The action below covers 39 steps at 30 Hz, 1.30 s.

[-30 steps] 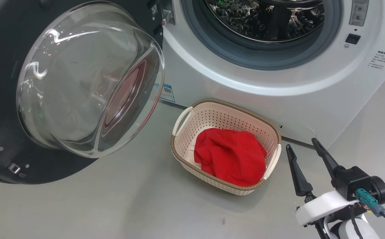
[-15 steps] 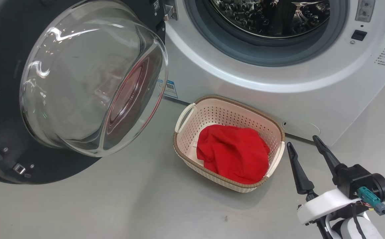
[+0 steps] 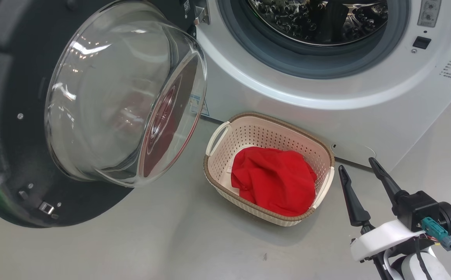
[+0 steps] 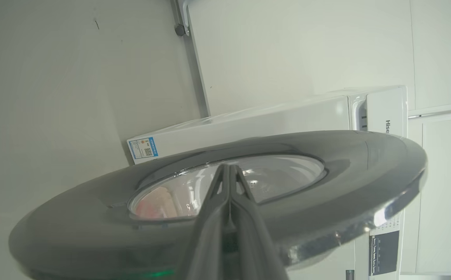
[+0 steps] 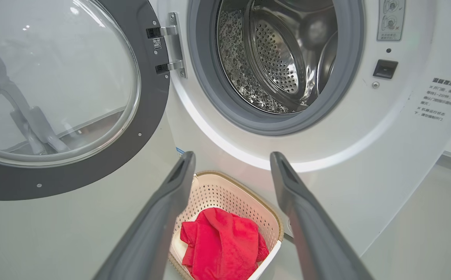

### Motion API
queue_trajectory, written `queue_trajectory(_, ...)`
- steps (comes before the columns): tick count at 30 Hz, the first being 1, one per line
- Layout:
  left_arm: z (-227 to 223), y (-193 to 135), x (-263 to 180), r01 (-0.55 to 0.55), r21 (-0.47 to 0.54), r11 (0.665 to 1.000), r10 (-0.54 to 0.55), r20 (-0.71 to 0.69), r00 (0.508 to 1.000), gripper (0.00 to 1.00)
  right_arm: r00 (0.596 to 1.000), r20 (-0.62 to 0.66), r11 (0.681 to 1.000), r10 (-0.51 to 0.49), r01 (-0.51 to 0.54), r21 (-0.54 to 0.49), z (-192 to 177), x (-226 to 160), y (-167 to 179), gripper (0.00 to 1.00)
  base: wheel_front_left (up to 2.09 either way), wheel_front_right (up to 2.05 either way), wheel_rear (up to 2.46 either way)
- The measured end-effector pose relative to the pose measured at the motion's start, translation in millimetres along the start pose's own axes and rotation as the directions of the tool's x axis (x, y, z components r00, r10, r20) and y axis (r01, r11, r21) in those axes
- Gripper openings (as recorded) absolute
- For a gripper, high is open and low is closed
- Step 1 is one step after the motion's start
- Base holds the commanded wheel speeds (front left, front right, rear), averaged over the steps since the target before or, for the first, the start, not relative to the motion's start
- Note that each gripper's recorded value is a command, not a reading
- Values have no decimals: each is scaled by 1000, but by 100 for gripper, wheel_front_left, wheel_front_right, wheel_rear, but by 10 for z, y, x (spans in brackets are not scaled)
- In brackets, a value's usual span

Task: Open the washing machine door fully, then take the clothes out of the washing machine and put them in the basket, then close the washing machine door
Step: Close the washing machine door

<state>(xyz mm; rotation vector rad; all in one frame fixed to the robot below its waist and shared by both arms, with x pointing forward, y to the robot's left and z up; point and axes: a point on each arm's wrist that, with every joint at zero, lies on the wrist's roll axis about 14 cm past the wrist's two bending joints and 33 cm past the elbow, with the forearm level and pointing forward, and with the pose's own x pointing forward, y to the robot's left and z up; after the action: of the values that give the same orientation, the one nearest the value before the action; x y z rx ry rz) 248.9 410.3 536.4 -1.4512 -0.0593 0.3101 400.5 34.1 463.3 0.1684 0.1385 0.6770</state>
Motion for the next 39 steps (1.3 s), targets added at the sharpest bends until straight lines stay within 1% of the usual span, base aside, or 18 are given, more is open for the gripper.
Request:
queue_trajectory(8,-298,-71,15,67,-14,998,-68,-124,990,0,1000,4,1000,-5,5,-4,15,-2,-22,100,0,0,0)
queue_trajectory(11,-428,-69,-6,78,-32,996,-82,-178,981,0,1000,8,1000,-7,7,-5,29,-5,-26,100,0,0,0)
queue_trajectory(19,-720,-69,-47,98,-38,994,-105,-289,952,0,1000,15,1000,-25,25,-6,52,-12,-67,100,0,0,0)
queue_trajectory(23,-910,-107,-54,114,-36,993,-119,-361,925,0,999,19,1000,-28,28,-4,62,-11,-78,100,0,0,0)
queue_trajectory(33,-1234,-213,-46,160,-51,986,-165,-468,868,0,998,42,998,-57,56,6,111,-36,-153,100,0,0,0)
queue_trajectory(39,-1516,-344,-36,208,-79,975,-217,-548,808,0,993,71,995,-94,94,14,177,-87,-236,100,0,0,0)
